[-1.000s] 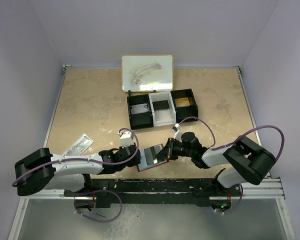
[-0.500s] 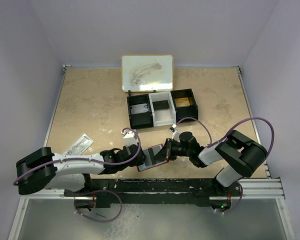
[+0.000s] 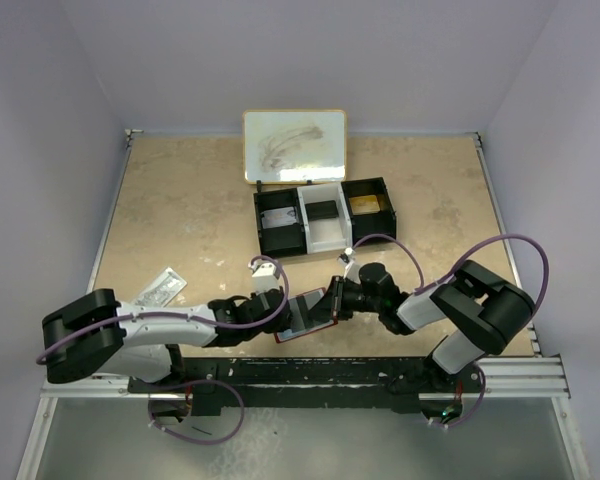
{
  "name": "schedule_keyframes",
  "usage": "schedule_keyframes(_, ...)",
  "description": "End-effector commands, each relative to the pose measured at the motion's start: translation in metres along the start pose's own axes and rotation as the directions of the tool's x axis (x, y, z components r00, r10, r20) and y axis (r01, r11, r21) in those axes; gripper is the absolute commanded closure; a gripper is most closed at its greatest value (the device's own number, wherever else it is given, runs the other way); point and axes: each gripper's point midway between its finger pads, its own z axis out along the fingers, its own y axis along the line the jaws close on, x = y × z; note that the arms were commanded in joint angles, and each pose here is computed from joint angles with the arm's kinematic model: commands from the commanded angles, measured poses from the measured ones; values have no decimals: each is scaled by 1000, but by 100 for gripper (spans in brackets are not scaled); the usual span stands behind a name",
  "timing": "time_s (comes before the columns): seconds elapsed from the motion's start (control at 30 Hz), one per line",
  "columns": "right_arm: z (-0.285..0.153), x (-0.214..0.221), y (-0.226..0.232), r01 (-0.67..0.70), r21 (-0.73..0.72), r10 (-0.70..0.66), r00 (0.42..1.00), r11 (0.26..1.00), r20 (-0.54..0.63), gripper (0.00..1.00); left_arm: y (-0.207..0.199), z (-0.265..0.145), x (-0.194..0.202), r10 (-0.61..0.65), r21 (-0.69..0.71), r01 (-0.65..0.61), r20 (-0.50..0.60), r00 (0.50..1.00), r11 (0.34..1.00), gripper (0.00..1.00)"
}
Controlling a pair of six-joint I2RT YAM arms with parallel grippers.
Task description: Take the credit cards out of the card holder
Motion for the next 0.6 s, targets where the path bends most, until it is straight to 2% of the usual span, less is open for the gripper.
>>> schedule_keyframes(0.0, 4, -10, 21, 38, -76, -38, 999, 996, 5, 82, 9, -7, 2, 12, -18, -12, -2, 1000, 1000, 95)
schedule_keyframes(0.13, 9, -13, 21, 42, -72, -42, 999, 997, 0, 78, 13, -11, 1, 24, -30, -24, -4, 1000, 999, 96)
schedule_keyframes(0.5, 19, -15, 23, 55, -97, -57, 998, 994, -15, 76, 17, -9, 5, 27, -39, -28, -11, 1000, 999, 96)
schedule_keyframes(0.57, 19, -15, 23, 62, -103, -63, 998, 993, -12, 73, 17, -8, 5, 30, -41, -30, -15, 999, 999, 96)
